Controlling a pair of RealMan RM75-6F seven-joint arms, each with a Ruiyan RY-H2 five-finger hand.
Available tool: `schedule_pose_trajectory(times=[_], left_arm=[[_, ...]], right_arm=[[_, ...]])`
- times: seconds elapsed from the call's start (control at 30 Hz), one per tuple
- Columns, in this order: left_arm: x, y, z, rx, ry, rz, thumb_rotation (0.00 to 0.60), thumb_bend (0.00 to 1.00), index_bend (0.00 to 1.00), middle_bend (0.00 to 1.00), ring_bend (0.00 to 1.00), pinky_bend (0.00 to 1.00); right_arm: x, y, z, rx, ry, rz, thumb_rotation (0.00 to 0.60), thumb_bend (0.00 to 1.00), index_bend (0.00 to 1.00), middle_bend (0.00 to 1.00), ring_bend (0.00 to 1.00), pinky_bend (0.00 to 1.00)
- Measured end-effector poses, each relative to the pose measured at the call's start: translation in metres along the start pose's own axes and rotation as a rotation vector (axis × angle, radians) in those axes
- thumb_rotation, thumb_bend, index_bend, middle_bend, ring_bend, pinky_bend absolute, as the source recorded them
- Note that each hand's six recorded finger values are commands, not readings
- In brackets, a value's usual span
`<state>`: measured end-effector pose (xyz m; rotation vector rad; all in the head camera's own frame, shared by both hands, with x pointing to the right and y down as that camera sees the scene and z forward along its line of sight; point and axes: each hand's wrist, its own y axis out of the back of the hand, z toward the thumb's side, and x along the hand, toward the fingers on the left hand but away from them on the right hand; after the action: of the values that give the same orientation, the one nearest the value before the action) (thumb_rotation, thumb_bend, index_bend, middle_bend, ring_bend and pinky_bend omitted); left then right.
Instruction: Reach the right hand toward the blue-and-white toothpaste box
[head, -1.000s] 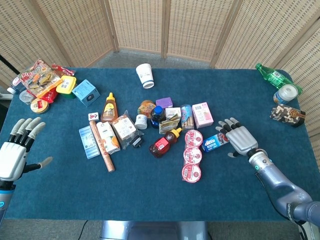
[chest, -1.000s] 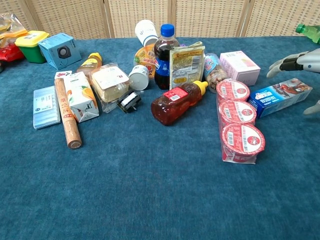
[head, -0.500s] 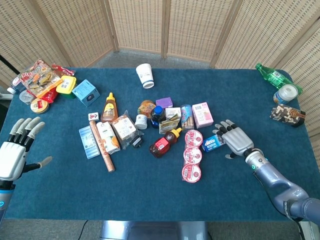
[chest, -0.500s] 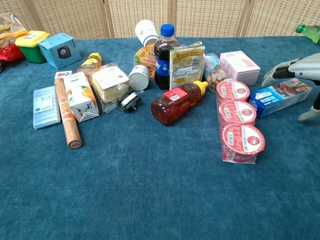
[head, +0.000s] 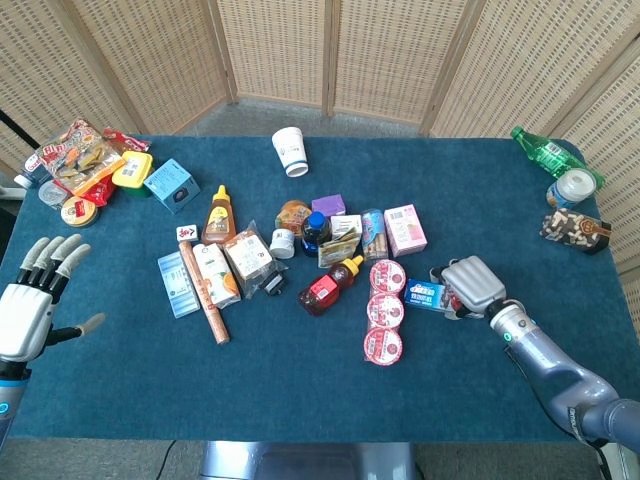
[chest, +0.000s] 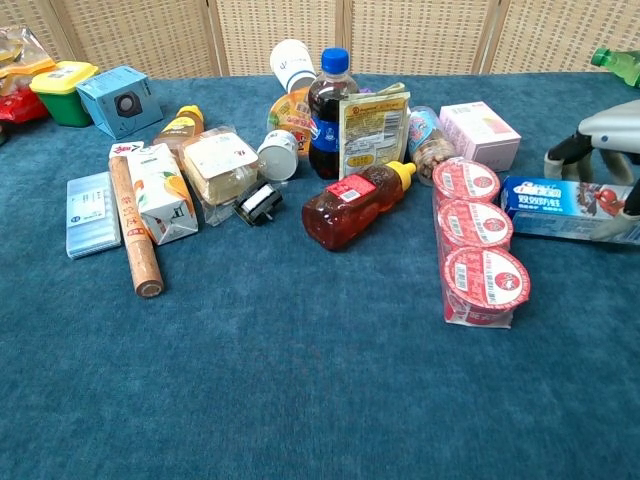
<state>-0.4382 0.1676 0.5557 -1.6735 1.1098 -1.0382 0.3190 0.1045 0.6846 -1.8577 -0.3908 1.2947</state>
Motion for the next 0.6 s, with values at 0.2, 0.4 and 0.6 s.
schedule_pose_trajectory(times=[0.2,0.4,0.6], left_arm=[[0.0,-0.001,0.001,-0.009,-0.005,-0.005,0.6,0.08,0.1,0.0,0.0,0.0],[-0.001,-0.001,0.002,-0.018,-0.009,-0.009,0.6,0.08,0.1,0.0,0.0,0.0],[-0.001,-0.002,0.004,-0.026,-0.017,-0.013,0.6,0.08,0.1,0.0,0.0,0.0]], right_arm=[[0.017,0.017,-0.007,-0.038,-0.014,-0.062,0.6,0.16,0.46,0.58,0.45,0.59],[0.034,0.034,-0.01,-0.048,-0.026,-0.125,0.6,0.17,0.47,0.58,0.45,0.59],[0.048,0.048,-0.008,-0.033,-0.029,-0.158,0.6,0.16,0.47,0.59,0.45,0.59]])
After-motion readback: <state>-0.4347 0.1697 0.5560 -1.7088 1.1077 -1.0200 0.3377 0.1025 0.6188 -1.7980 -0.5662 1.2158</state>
